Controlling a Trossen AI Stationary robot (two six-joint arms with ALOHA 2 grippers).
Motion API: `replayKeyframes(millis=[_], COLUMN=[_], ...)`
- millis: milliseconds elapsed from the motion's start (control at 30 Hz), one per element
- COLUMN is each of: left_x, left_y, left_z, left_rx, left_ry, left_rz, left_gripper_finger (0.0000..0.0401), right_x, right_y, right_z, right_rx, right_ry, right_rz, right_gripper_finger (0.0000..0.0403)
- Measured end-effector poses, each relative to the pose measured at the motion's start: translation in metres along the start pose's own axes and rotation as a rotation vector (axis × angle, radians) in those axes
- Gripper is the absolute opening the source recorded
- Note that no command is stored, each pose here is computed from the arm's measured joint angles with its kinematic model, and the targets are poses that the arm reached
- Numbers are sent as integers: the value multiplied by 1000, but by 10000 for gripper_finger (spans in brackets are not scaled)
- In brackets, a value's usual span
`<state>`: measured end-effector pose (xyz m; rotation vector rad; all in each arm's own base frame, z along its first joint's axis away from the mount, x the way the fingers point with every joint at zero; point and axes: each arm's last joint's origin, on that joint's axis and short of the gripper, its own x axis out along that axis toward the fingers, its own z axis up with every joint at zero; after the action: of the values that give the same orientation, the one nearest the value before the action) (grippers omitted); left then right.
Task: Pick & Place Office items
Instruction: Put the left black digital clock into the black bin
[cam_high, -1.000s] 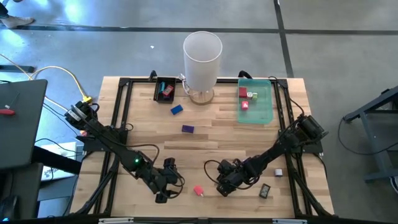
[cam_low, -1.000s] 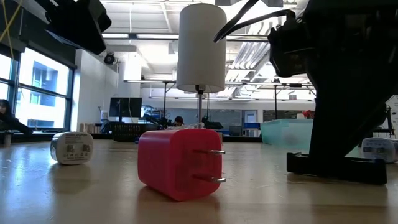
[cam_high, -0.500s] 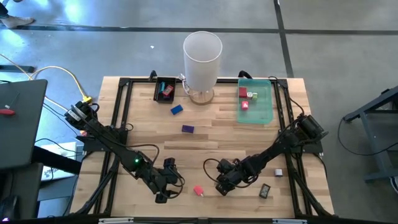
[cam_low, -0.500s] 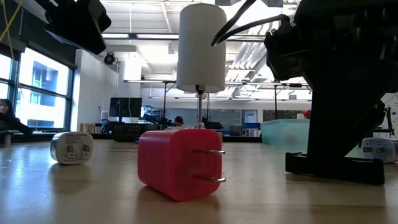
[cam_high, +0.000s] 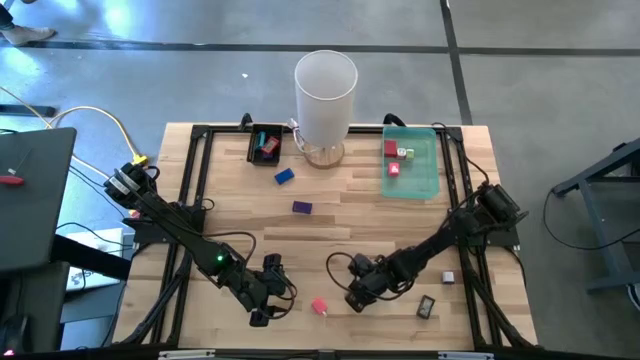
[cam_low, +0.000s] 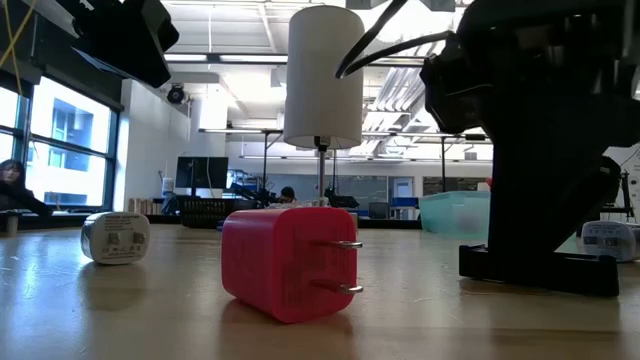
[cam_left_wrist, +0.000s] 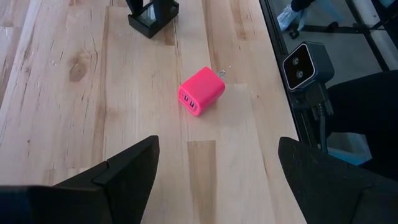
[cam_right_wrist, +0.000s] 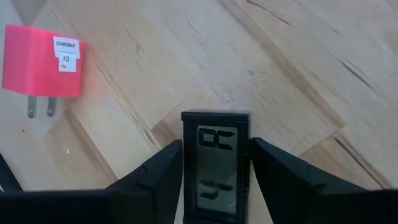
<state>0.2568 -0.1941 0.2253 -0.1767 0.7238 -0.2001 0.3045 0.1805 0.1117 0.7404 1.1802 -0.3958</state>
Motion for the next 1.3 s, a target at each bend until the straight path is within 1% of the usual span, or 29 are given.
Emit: replayKeyframes(millis=[167, 433, 667, 800, 1000, 1100, 1300], left_x=[0, 0, 0, 0, 0, 0, 0], left_y=[0, 0, 0, 1, 1, 1, 1], left_z=[0, 0, 0, 1, 1, 0, 0], left_rx=[0, 0, 0, 0, 0, 0, 0], left_ry=[0, 0, -7, -12, -12, -12, -12], left_rz=[0, 0, 12, 21, 21, 21, 21], left_gripper_finger=[319, 319, 319, 319, 319, 319, 319], right_x=[0, -1, -8, -6, 4, 5, 3], right_y=[-1, 0, 10, 14, 19, 19, 20], right_z=[4, 7, 11, 13, 15, 15, 16], right_rx=[37, 43, 1, -30, -38, -57, -48], right_ry=[21, 65, 93, 120, 166, 156, 153], right_rz=[5, 14, -48, -77, -104, -113, -138], right_gripper_finger=[187, 191, 192, 192, 192, 192, 187])
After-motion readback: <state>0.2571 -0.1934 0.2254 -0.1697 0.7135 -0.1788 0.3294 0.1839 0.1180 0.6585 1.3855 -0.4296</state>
